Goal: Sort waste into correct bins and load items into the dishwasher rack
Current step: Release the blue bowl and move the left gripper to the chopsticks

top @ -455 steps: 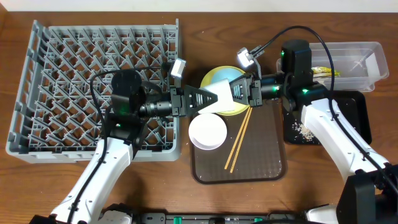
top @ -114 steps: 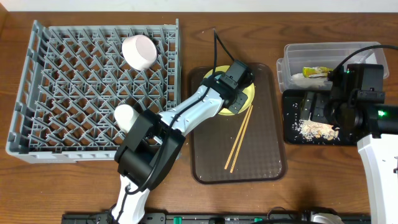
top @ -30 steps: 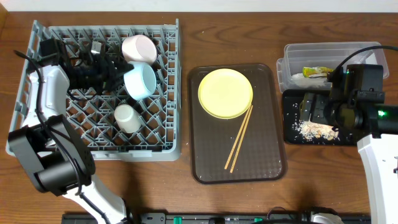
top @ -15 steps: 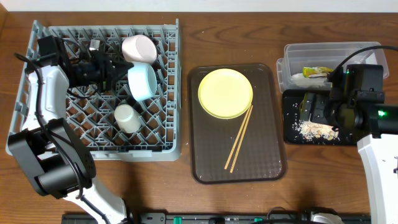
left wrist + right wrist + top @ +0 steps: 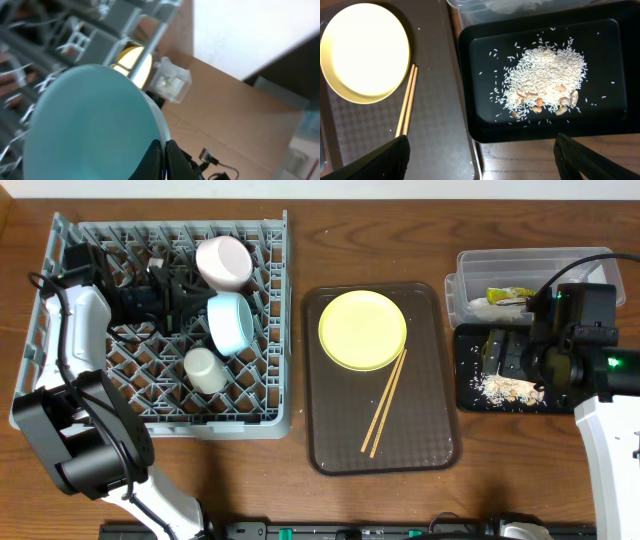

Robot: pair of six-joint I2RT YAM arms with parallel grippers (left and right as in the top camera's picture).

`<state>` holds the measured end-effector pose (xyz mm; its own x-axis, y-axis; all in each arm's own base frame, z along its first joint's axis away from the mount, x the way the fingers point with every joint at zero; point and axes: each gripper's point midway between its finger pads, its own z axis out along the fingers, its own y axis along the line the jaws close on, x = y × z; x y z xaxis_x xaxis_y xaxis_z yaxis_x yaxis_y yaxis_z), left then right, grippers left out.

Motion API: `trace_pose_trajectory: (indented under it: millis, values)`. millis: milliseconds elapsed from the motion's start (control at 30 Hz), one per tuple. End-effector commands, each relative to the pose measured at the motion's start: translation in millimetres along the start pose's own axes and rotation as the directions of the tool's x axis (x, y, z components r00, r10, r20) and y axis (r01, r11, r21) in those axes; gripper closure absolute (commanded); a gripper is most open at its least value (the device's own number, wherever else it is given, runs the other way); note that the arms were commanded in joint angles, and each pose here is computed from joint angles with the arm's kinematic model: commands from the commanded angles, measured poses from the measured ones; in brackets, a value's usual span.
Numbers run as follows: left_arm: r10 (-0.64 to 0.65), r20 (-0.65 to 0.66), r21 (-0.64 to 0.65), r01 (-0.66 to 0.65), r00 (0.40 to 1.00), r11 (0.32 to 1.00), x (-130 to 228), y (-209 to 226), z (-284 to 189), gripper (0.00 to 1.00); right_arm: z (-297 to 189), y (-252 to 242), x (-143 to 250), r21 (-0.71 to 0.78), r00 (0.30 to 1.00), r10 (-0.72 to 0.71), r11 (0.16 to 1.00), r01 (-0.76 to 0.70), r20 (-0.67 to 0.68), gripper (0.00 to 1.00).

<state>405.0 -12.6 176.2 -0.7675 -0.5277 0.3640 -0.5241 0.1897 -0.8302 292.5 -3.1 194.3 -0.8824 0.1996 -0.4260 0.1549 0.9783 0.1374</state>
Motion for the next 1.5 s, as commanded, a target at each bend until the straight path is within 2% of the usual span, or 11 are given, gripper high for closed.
trace_pose_trajectory:
  millis: [0,133,267,300,333,400,533,867,1000,1233,1467]
  values:
    - [-0.033,0.052,-0.091,0.038,0.998,0.995,-5.0,18.1,-2.6,0.94,-3.7,-1.6,-3.8,0.003,1.0,-0.003,1.0,0.003,0.015,0.1]
    - [-0.038,0.066,-0.124,0.046,0.997,0.991,-7.5,27.9,-1.7,0.93,-3.7,-1.6,-3.9,0.003,1.0,-0.003,1.0,0.003,0.016,0.1]
    - [0.004,0.19,-0.304,0.055,0.982,0.951,-29.6,58.9,-12.0,0.84,-3.7,-1.6,-3.6,0.003,1.0,-0.003,1.0,0.003,0.014,0.1]
    - [0.023,0.208,-0.329,0.048,0.978,0.943,-34.2,62.4,-14.4,0.74,-3.7,-1.7,-3.0,0.004,1.0,-0.002,1.0,0.002,0.012,0.1]
    - [0.044,0.221,-0.342,0.035,0.974,0.939,-38.4,63.7,-16.1,0.54,-3.7,-1.8,-2.2,0.004,1.0,-0.002,1.0,0.002,0.009,0.1]
    - [0.098,0.233,-0.339,-0.014,0.968,0.941,-46.2,59.5,-17.4,0.34,-3.7,-2.0,-1.1,0.005,1.0,-0.002,1.0,0.002,0.004,0.1]
    - [0.151,0.259,-0.322,-0.062,0.954,0.945,-57.0,49.7,-19.6,0.2,-3.7,-1.9,-1.2,0.005,1.0,-0.002,1.0,0.002,0.005,0.1]
    - [0.323,0.331,-0.301,-0.225,0.887,0.927,-54.4,-2.4,-41.4,0.15,-3.7,-2.0,-0.7,0.005,1.0,-0.002,1.0,0.002,0.003,0.1]
    - [0.472,0.334,-0.325,-0.37,0.816,0.87,-33.0,-30.3,-54.6,0.14,-3.7,-1.8,-1.9,0.004,1.0,-0.002,1.0,0.002,0.008,0.09]
    - [0.691,0.316,-0.542,-0.474,0.65,0.694,11.3,-55.8,-64.3,0.08,-3.7,-1.8,-2.1,0.004,1.0,-0.002,1.0,0.002,0.008,0.09]
    - [0.847,0.096,-0.639,-0.621,0.522,0.455,65.7,-66.8,3.8,0.08,-3.7,-1.8,-2.0,0.004,1.0,-0.002,1.0,0.002,0.008,0.09]
